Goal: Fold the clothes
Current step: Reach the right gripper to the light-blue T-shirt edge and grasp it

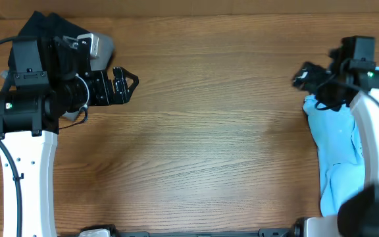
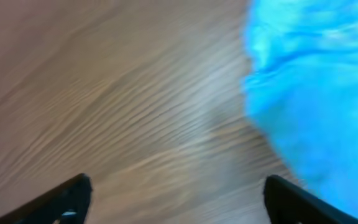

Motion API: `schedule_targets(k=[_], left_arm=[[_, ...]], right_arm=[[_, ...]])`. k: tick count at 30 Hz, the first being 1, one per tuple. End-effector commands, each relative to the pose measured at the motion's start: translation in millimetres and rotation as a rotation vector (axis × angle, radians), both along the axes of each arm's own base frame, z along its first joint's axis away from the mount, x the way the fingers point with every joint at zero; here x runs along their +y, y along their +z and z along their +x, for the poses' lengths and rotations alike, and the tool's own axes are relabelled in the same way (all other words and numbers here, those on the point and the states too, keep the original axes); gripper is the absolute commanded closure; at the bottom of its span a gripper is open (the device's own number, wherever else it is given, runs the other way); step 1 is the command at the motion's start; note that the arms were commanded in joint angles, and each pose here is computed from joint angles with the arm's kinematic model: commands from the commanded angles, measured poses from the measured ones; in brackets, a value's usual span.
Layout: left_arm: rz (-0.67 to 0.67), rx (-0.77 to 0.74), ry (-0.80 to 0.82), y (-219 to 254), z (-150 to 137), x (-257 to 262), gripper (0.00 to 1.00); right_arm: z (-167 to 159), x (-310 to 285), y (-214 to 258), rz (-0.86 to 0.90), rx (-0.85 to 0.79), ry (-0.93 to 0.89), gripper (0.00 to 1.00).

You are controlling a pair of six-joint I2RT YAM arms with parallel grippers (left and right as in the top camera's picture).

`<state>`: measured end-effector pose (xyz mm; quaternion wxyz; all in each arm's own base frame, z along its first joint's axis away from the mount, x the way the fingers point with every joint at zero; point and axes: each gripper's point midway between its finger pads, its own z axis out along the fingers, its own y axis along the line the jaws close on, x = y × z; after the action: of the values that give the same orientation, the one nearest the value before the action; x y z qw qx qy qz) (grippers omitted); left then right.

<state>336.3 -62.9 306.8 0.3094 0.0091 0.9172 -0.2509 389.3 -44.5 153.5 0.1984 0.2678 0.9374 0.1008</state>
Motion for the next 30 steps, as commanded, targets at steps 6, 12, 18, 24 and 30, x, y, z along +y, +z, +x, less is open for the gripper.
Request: schedule_targets(k=[6,12,18,24,30], left_arm=[[0.032,0.007,-0.016,2,-5,0,0.00],[0.074,0.011,0.015,-2,-4,8,0.00],[0.098,0.010,0.029,-3,-2,13,0.00],[0.101,0.009,0.031,-3,-2,13,0.00],[0.101,0.008,0.031,-3,-2,13,0.00]], right_arm=[[-5,-55,-95,0.001,0.257,-0.173,0.34],[-18,-60,-137,-0.054,0.386,-0.151,0.34],[-21,-65,-145,-0.085,0.411,-0.156,0.48],[-19,-66,-144,-0.095,0.403,-0.133,0.78],[-13,-66,-133,-0.090,0.394,-0.122,0.73]])
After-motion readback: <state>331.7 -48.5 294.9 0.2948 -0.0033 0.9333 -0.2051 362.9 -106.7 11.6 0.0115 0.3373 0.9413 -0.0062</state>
